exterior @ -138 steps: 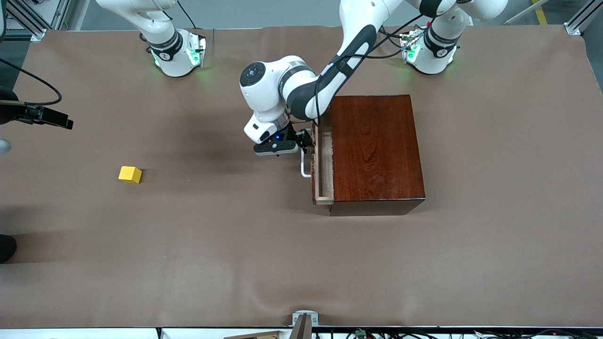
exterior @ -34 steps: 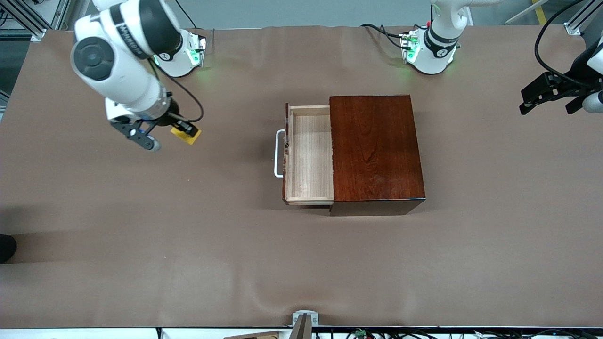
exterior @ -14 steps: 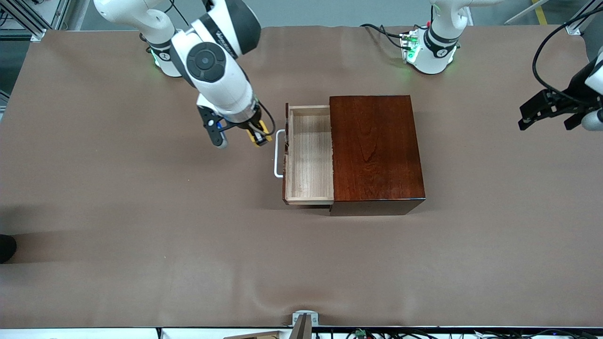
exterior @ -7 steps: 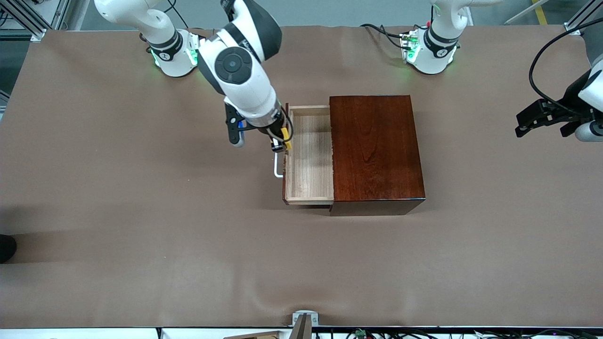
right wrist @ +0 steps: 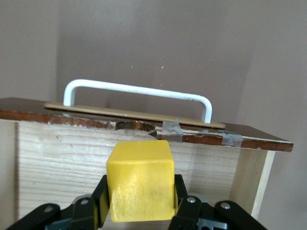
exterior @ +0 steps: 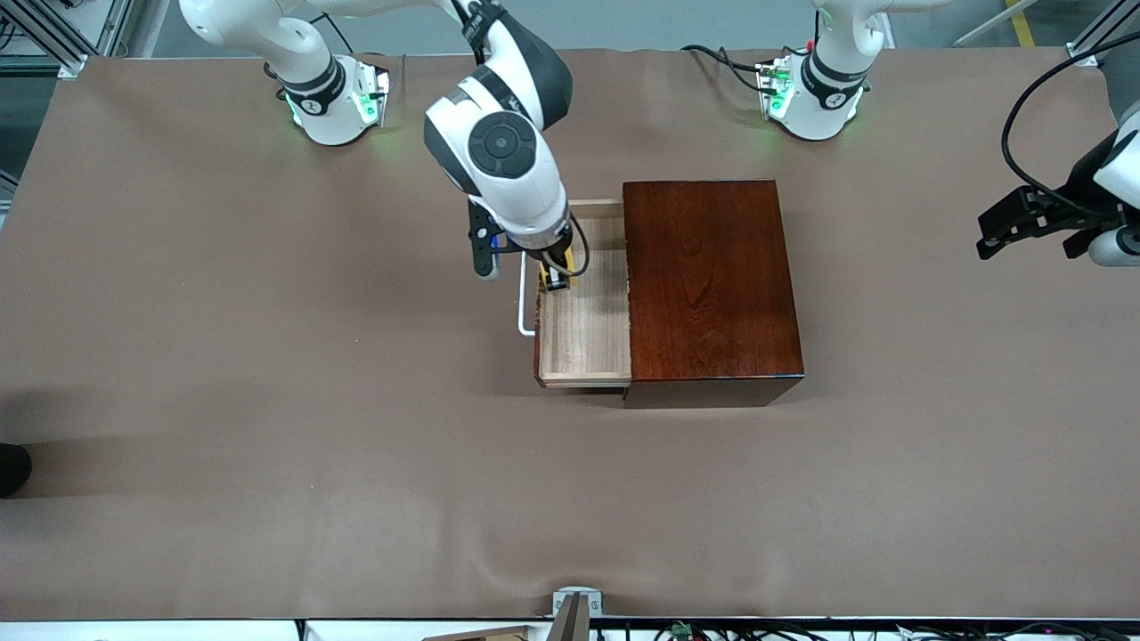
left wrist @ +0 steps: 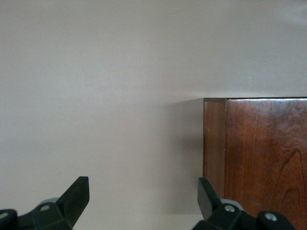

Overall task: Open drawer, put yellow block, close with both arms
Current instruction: 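Lower the cube into the open drawer and open the right gripper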

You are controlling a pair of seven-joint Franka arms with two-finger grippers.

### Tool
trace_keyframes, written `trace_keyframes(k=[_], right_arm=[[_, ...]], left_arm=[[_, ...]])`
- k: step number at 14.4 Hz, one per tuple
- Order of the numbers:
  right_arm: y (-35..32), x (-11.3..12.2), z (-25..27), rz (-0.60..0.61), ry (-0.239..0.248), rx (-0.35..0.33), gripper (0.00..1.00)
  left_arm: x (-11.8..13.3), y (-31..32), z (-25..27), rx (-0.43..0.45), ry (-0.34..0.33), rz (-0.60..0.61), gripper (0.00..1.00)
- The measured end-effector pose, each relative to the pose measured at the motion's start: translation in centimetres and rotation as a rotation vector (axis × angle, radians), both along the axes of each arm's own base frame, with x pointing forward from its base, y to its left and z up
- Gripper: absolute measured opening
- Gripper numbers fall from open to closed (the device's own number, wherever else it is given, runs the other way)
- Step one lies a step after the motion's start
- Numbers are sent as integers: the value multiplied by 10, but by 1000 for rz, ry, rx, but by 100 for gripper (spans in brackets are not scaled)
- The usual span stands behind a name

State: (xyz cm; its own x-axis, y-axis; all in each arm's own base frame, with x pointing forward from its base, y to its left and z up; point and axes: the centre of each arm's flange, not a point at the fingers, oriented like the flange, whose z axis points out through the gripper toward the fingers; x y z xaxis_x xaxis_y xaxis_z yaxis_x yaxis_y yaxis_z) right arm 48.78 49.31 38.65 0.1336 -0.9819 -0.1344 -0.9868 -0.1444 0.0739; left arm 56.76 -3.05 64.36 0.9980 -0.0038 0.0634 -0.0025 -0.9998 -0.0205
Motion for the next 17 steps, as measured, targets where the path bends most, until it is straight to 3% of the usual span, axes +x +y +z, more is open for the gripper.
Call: trace_keyframes(k=[14, 15, 17], right_arm=[[34, -13, -56, 39, 27, -43, 56], [33, -12, -56, 36, 25, -43, 60], [32, -7, -51, 31, 16, -39, 79]], left_arm=[[4, 31, -7, 0, 13, 55, 100], [4, 31, -7, 0, 13, 55, 100], [4, 31, -6, 0, 12, 55, 100]])
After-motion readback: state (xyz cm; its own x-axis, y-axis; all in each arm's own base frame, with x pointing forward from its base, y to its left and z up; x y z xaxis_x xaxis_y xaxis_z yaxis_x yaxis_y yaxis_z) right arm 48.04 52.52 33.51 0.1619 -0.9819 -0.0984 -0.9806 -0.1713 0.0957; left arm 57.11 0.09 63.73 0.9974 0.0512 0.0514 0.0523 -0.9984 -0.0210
